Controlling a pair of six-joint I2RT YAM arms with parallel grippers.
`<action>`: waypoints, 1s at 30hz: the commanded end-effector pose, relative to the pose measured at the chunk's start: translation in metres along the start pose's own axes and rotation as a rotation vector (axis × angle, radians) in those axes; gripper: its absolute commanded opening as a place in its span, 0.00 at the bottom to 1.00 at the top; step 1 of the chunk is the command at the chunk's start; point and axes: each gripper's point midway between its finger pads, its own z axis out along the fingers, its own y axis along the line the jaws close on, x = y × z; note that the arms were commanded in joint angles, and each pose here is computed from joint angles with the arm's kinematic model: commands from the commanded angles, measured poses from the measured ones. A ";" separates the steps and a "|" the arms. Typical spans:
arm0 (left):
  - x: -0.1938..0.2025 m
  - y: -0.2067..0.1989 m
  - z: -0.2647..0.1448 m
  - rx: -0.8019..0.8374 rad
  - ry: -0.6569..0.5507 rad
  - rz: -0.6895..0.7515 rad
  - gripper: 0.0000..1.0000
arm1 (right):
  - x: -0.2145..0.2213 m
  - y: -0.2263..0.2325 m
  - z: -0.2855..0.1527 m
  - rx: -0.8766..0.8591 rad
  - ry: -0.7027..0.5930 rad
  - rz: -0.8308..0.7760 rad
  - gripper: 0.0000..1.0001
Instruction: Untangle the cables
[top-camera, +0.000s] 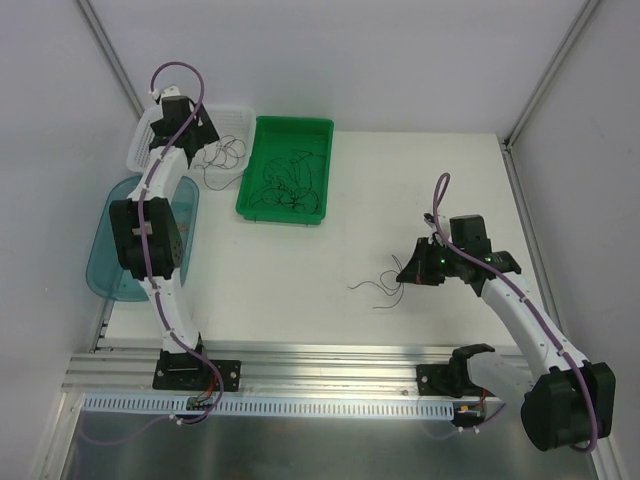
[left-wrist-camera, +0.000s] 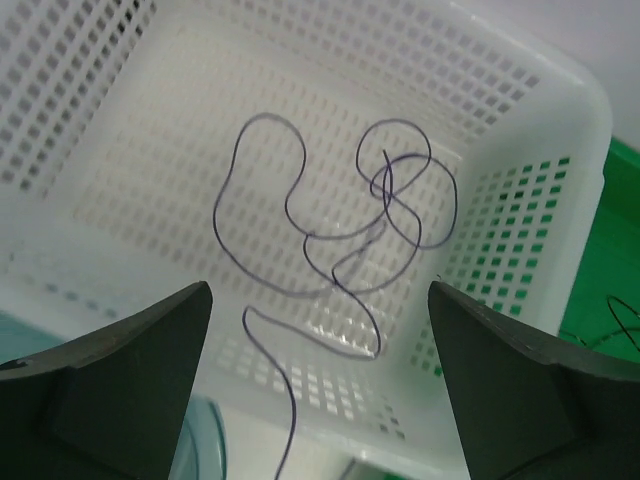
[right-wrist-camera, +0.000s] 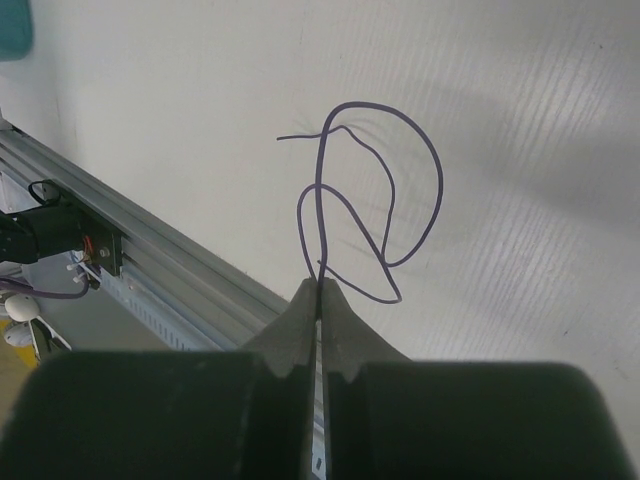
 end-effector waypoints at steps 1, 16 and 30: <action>-0.031 0.002 -0.064 -0.021 -0.064 -0.185 0.91 | 0.001 0.000 0.000 -0.006 0.004 -0.023 0.01; 0.085 0.008 -0.073 -0.016 0.119 -0.328 0.56 | 0.003 0.007 -0.004 -0.037 -0.018 -0.033 0.01; 0.112 0.002 -0.041 0.016 0.137 -0.344 0.28 | 0.003 0.008 -0.006 -0.034 -0.020 -0.034 0.01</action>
